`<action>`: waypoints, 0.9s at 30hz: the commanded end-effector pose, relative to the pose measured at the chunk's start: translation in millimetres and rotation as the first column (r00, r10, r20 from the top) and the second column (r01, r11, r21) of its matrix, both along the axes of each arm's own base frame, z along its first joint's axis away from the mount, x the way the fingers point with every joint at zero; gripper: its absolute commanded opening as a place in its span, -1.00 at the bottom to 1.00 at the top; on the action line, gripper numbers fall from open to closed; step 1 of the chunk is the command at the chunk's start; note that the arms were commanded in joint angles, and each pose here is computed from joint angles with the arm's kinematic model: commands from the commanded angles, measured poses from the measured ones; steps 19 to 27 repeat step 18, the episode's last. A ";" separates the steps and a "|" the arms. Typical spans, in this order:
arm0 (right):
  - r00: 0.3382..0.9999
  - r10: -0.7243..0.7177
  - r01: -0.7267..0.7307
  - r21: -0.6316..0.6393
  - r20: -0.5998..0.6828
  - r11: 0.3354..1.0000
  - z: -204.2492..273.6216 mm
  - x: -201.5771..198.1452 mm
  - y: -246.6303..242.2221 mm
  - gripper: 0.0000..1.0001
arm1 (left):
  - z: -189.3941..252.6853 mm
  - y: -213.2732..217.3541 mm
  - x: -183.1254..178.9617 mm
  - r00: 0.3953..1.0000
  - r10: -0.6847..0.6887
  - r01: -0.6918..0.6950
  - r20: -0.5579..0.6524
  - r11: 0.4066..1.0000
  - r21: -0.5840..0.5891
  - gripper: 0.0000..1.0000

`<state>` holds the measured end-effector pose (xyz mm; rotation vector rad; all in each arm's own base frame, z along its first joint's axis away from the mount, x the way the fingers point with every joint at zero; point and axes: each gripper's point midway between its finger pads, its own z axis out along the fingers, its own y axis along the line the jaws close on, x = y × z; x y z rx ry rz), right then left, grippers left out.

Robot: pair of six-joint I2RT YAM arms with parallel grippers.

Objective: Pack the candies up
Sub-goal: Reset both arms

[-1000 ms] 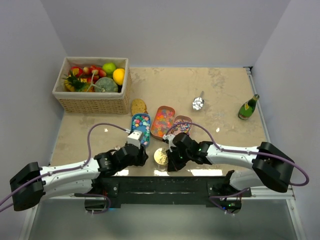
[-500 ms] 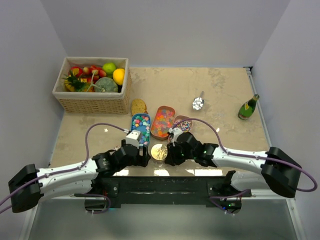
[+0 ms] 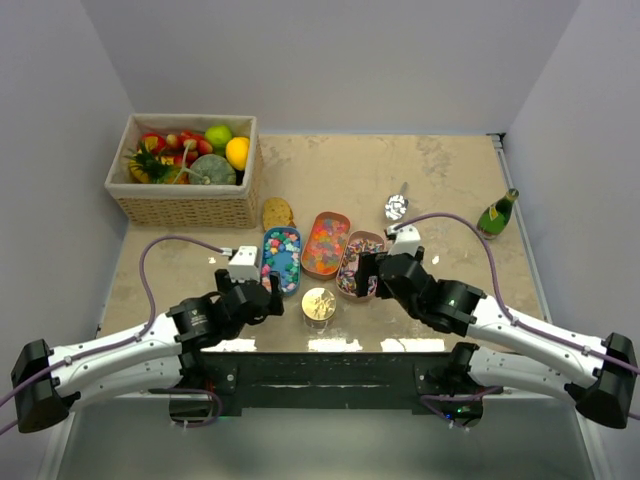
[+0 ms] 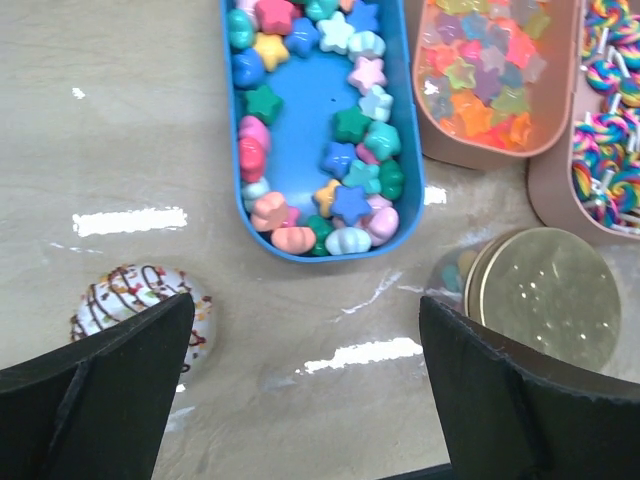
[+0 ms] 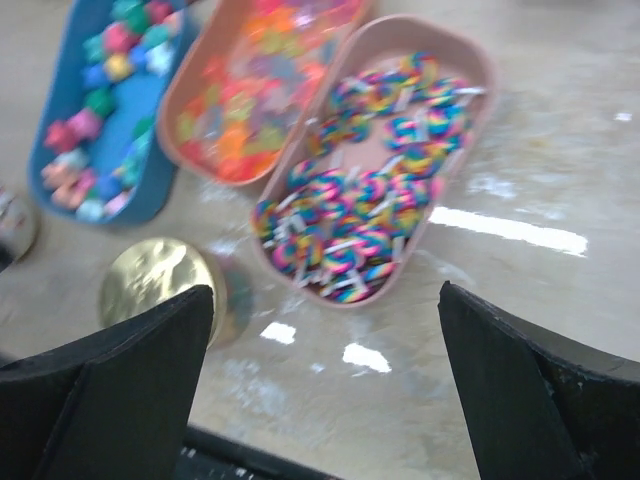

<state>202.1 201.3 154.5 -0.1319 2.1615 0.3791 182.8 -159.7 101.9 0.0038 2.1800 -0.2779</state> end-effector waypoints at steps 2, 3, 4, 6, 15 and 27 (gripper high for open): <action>0.893 -0.415 0.430 -0.061 0.175 0.901 29.8 30.6 -72.5 0.97 | 21.4 19.1 12.9 0.989 0.133 -0.135 0.065 0.991 0.017 0.99; 0.885 -0.429 0.444 -0.052 0.183 0.894 32.9 31.2 -75.2 0.97 | 21.5 19.5 12.6 0.989 0.135 -0.136 0.065 0.991 0.013 0.99; 0.874 -0.446 0.460 -0.034 0.192 0.887 36.8 31.7 -79.7 0.97 | 20.4 19.6 12.4 0.989 0.136 -0.136 0.067 0.991 0.009 0.99; 0.871 -0.451 0.465 -0.029 0.195 0.885 34.9 30.8 -84.1 0.97 | 20.9 20.1 12.3 0.988 0.137 -0.137 0.070 0.991 -0.003 0.99; 0.854 -0.486 0.485 0.051 0.187 0.873 32.2 22.8 -101.9 0.97 | 25.0 15.7 10.6 0.992 0.104 -0.102 0.078 0.994 -0.029 0.99; 0.850 -0.491 0.486 0.077 0.189 0.871 32.8 21.0 -105.0 0.97 | 26.7 15.1 11.3 0.992 0.103 -0.101 0.079 0.995 -0.025 0.99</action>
